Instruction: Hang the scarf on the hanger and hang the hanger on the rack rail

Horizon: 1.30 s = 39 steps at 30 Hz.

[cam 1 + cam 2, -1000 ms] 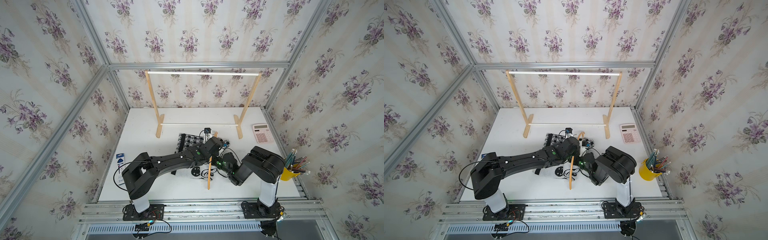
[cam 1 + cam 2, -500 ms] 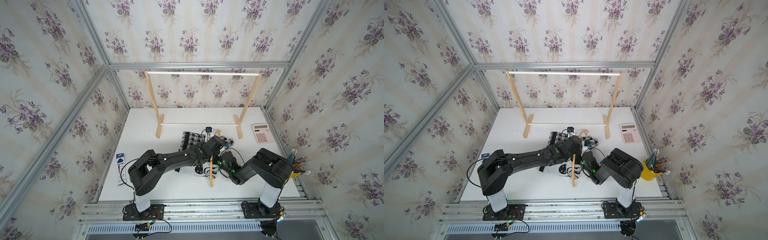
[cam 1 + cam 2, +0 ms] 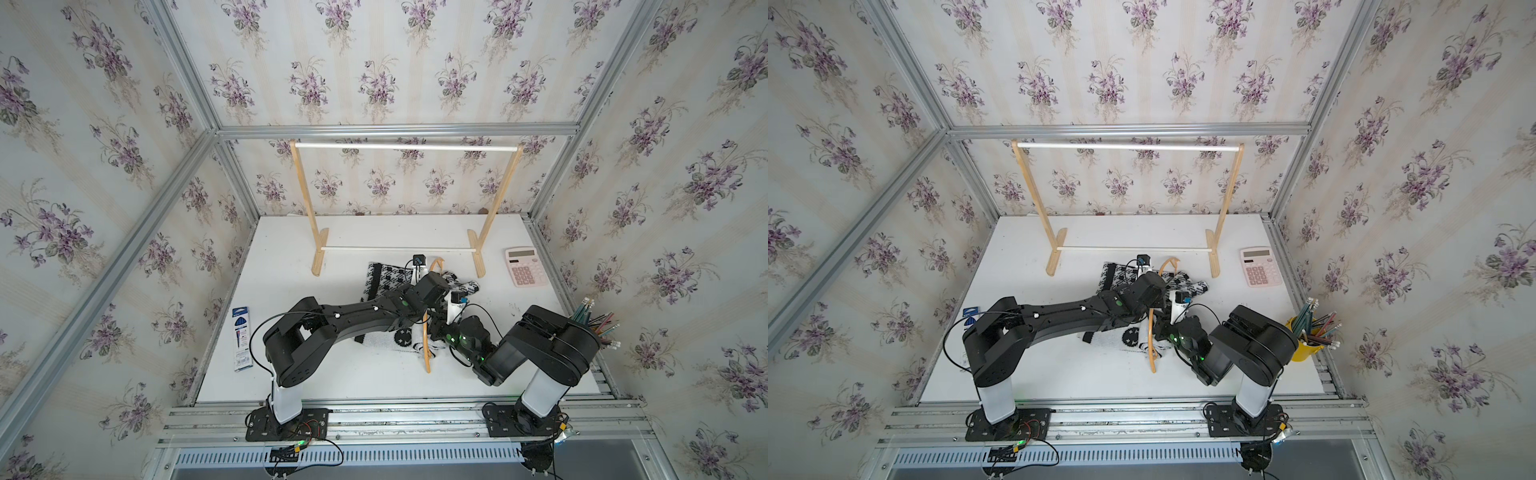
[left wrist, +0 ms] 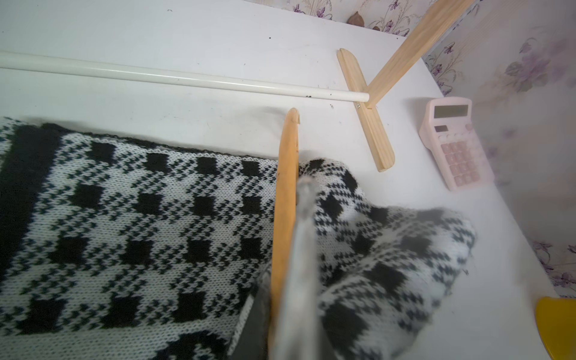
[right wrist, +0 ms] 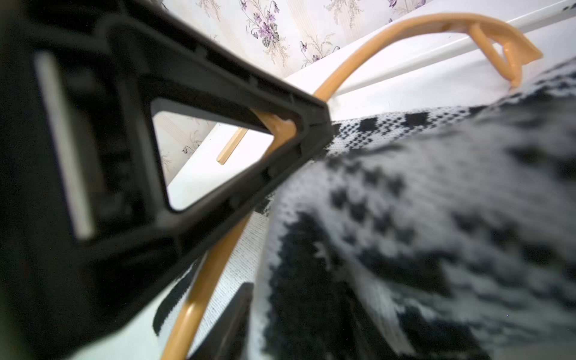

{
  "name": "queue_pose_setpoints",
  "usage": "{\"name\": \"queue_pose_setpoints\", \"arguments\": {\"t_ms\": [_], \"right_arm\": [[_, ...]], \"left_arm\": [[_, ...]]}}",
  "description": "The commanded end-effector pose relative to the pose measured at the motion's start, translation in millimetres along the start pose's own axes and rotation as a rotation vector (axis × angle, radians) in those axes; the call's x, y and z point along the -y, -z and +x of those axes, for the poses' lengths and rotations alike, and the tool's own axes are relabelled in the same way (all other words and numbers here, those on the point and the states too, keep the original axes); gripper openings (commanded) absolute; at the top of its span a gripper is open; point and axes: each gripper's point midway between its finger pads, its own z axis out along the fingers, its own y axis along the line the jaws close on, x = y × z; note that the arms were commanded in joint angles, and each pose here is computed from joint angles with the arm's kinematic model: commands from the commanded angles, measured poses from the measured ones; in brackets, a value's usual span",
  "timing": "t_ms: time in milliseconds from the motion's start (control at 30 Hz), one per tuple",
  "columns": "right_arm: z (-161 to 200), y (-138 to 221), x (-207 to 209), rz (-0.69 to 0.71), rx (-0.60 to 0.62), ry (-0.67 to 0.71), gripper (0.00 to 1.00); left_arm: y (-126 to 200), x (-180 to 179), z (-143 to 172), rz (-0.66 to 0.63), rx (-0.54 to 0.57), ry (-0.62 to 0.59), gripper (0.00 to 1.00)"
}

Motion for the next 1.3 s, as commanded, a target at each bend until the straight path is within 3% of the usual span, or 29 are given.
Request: {"name": "queue_pose_setpoints", "arguments": {"t_ms": [0,633,933,1267], "right_arm": [[-3,2,-19,-0.087,0.006,0.026,0.47],[-1,19,-3,0.064,-0.058,0.038,0.49],[-3,41,33,0.334,-0.075,-0.126,0.51],[-33,73,67,0.587,0.047,-0.241,0.6]], "left_arm": [[-4,-8,28,-0.014,-0.11,-0.015,0.0],[-3,-8,27,-0.007,-0.113,-0.019,0.0],[-4,-10,29,-0.013,-0.12,-0.024,0.0],[-2,-8,28,-0.004,-0.123,-0.025,0.0]]}}
